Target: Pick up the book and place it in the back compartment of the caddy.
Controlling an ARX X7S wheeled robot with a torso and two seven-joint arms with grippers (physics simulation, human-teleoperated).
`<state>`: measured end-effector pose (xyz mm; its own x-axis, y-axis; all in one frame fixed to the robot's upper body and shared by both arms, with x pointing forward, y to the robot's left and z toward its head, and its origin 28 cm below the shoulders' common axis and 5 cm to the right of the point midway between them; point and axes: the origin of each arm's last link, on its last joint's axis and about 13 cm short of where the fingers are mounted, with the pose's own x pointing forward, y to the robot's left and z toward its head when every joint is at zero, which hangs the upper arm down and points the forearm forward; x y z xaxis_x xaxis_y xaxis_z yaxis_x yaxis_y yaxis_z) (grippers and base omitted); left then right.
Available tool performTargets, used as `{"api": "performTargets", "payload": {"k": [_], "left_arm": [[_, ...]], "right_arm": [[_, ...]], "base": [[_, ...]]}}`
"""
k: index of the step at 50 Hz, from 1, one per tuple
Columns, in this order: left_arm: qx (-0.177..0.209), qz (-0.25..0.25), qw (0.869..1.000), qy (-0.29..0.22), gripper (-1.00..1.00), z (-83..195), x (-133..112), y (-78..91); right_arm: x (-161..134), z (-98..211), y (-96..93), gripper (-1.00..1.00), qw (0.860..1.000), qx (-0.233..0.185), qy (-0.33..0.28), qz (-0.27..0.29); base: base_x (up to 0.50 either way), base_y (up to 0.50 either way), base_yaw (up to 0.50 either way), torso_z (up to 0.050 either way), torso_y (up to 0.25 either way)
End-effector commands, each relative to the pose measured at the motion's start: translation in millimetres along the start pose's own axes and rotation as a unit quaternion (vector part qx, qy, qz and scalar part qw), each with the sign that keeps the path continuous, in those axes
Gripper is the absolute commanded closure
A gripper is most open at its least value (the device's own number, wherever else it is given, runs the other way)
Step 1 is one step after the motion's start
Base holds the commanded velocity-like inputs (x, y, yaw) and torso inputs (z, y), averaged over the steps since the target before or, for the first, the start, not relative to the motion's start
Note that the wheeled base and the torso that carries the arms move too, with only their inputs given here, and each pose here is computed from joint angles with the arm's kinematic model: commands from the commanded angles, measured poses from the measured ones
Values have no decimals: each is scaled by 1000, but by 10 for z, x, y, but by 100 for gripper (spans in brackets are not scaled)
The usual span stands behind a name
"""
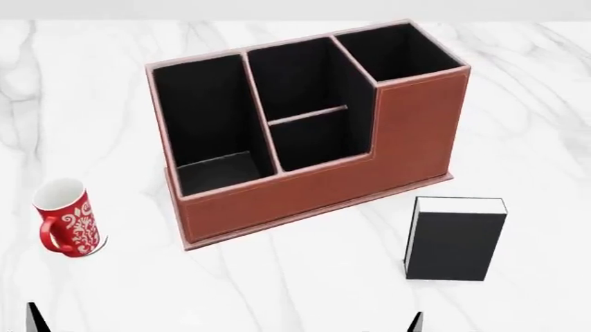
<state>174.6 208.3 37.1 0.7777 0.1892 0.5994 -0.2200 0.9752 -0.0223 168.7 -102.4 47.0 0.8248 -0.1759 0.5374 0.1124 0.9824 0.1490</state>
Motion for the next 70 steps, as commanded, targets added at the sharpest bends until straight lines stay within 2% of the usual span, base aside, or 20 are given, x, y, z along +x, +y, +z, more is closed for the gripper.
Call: {"api": "performTargets", "payload": {"k": [1, 70], "left_arm": [[1, 2, 1000, 1, -100, -5, 4, 1], [0, 2, 1000, 2, -100, 3, 9, 1]], "right_arm": [[4, -6, -4, -100, 1000, 5, 4, -3], [-3, 30, -13, -100, 1000, 15, -6, -8]], "base": [[-23, -180, 0, 0, 0], [-10, -157, 0, 0, 0]]}}
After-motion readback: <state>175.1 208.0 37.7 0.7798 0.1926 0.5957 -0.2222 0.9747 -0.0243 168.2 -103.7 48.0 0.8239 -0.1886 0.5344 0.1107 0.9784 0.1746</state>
